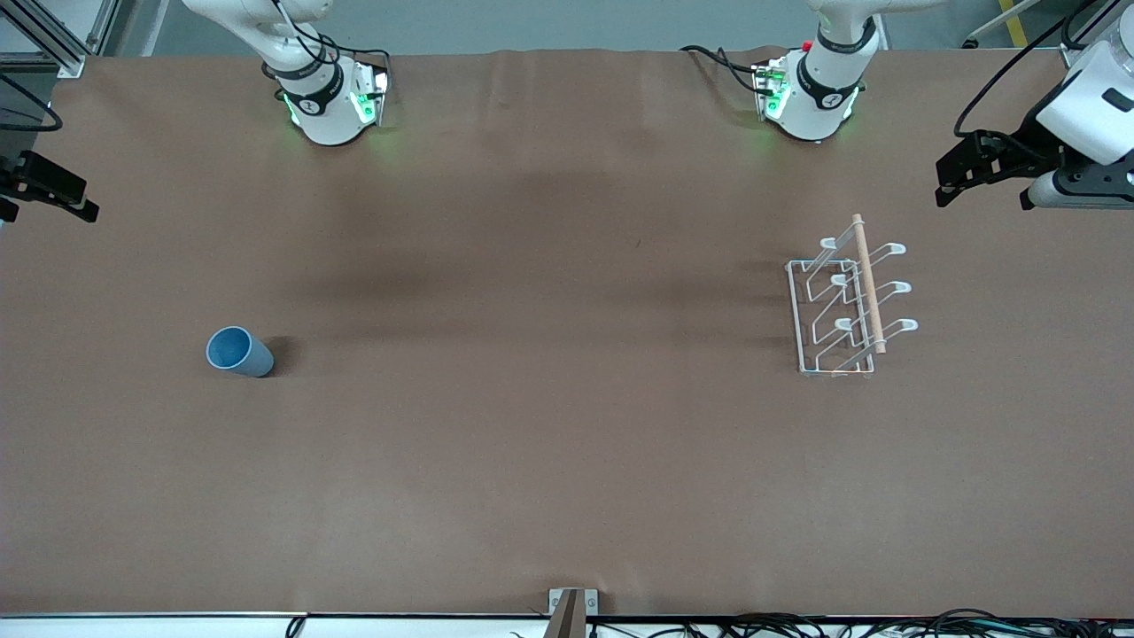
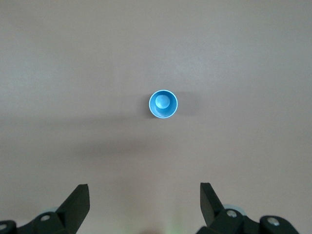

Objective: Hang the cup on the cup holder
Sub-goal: 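Reach the right gripper down around the light blue cup, then grasp the blue cup with the right gripper and lift it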

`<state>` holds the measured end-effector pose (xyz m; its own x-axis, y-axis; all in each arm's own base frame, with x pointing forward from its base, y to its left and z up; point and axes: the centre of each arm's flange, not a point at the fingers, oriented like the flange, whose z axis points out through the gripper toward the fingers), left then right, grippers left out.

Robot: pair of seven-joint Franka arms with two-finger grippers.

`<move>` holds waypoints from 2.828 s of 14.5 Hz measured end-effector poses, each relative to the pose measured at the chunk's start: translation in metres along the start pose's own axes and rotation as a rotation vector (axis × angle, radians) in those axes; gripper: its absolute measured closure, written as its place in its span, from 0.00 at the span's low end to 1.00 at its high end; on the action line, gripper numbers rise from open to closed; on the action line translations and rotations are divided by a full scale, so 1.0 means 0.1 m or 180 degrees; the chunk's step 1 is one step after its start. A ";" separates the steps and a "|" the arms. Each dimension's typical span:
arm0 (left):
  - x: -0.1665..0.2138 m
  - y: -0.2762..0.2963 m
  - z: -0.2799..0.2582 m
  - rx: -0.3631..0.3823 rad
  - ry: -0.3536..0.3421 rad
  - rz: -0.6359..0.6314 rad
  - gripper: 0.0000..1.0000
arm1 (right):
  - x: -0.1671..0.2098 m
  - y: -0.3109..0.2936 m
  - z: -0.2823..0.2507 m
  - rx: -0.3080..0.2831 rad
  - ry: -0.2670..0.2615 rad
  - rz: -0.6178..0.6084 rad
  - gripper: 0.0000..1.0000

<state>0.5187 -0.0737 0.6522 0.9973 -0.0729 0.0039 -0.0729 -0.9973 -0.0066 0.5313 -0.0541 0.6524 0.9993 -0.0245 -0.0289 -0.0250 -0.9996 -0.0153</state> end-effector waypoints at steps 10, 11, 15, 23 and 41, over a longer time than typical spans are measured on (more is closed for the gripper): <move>0.01 0.00 -0.06 -0.0004 0.0045 0.0000 0.00 | 0.01 0.02 0.02 0.0001 -0.0010 0.0008 0.00; 0.02 0.00 -0.06 -0.0005 0.0044 0.0001 0.00 | 0.02 0.02 0.05 0.0002 -0.0027 0.0013 0.01; 0.04 0.00 -0.04 -0.0008 0.0033 0.0001 0.00 | 0.18 0.21 0.42 0.0010 -0.0106 0.0109 0.03; 0.04 -0.01 -0.05 -0.0009 0.0036 0.0003 0.00 | 0.51 0.64 1.98 0.0026 -0.0206 0.0309 0.03; 0.04 -0.01 -0.05 -0.0009 0.0039 0.0005 0.00 | 0.67 0.79 4.07 0.0045 -0.0413 0.0386 0.41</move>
<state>0.5227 -0.0735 0.6573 0.9971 -0.0747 0.0163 -0.0746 -0.9972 -0.0038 0.5850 -0.1279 0.2423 0.9769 -0.1416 -0.1600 -0.1463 -0.9891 -0.0178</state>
